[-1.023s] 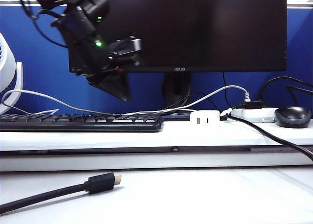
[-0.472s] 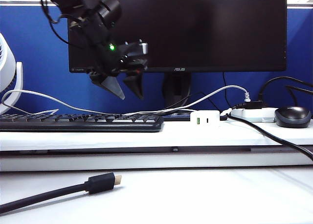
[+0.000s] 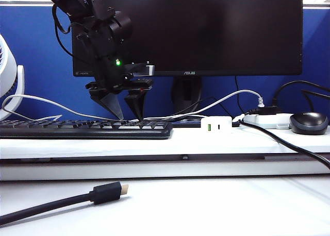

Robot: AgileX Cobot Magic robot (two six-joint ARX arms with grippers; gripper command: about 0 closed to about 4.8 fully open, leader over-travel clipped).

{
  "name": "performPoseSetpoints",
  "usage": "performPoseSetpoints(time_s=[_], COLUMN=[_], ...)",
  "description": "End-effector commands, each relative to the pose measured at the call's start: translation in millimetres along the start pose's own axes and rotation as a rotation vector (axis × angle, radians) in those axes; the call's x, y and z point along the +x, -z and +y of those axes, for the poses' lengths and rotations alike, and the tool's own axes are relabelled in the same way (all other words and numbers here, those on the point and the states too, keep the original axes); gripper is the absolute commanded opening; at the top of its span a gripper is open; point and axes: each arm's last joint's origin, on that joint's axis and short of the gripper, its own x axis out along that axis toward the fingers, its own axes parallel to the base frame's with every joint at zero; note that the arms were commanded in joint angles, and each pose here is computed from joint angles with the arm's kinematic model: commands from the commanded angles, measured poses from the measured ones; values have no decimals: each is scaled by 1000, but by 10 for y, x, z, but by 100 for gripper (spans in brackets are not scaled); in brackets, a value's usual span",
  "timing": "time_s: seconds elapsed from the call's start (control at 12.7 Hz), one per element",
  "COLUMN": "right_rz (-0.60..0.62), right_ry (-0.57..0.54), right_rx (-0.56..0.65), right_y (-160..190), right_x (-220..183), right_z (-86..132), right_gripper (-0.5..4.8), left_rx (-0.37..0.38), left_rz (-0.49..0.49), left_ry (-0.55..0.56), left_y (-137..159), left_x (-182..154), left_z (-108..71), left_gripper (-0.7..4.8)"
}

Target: Pick up the Type-C charging cable and the charging base, insert one end of the Type-C charger into the corresponding slot on the base, and finally place the plugged-in charger back on the table.

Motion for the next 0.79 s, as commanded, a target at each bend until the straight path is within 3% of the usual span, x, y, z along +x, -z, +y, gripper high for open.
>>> performPoseSetpoints(time_s=[0.08, 0.16, 0.31, 0.39, 0.63, 0.79], right_rz=[-25, -25, -27, -27, -27, -27], right_ry=[-7, -7, -7, -7, -7, -7], right_rx=[-8, -8, -9, -9, -9, -9], right_y=[-46, -48, -51, -51, -51, -51], right_x=[-22, -26, -31, -31, -31, -31], right_z=[17, 19, 20, 20, 20, 20], right_gripper=[-1, -1, -1, -1, -1, -1], left_rx=[-1, -6, -9, -9, -10, -30], left_rz=[24, 40, 58, 56, 53, 0], left_ry=[0, 3, 11, 15, 15, 6], left_y=[30, 50, 69, 66, 58, -11], left_x=[86, 120, 126, 123, 97, -33], left_z=[-4, -6, -13, -14, -12, -4], left_gripper=[331, 289, 100, 42, 37, 34])
